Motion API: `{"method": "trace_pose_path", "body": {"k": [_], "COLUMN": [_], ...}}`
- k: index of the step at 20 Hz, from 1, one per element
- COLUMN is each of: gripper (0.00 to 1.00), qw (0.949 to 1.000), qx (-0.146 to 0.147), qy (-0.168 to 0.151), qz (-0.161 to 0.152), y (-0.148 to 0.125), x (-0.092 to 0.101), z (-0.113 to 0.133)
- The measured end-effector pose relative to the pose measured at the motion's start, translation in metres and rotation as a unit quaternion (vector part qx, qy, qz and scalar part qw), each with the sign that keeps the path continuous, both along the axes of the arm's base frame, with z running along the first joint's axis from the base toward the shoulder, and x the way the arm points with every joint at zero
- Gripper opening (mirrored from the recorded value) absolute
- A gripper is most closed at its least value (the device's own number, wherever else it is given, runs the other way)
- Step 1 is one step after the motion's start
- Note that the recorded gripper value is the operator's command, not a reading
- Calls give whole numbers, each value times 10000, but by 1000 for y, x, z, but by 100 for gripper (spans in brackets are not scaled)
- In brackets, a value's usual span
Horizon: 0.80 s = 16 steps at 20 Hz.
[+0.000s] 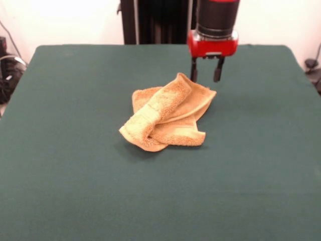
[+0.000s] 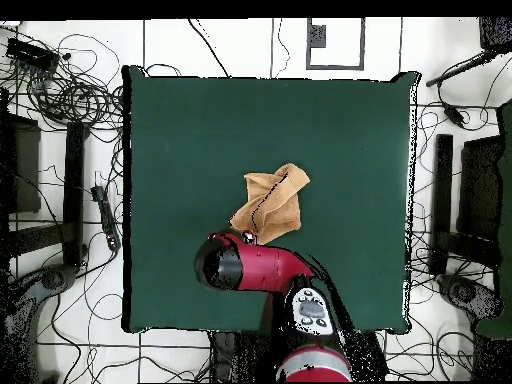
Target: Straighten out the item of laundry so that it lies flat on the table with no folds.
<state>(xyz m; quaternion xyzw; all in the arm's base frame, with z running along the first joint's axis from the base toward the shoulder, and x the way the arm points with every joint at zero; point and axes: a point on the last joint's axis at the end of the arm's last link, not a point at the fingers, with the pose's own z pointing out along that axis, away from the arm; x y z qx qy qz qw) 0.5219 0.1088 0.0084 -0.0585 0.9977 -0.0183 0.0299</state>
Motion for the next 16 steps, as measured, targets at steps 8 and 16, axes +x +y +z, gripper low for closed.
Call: {"method": "trace_pose_path", "body": {"k": [8, 16], "gripper": [100, 100], "qw": [10000, 9999], "qx": [7, 25], "qy": [49, 124], "qz": [11, 18], "y": [0, 1], "x": [13, 18], "z": [-15, -16]}}
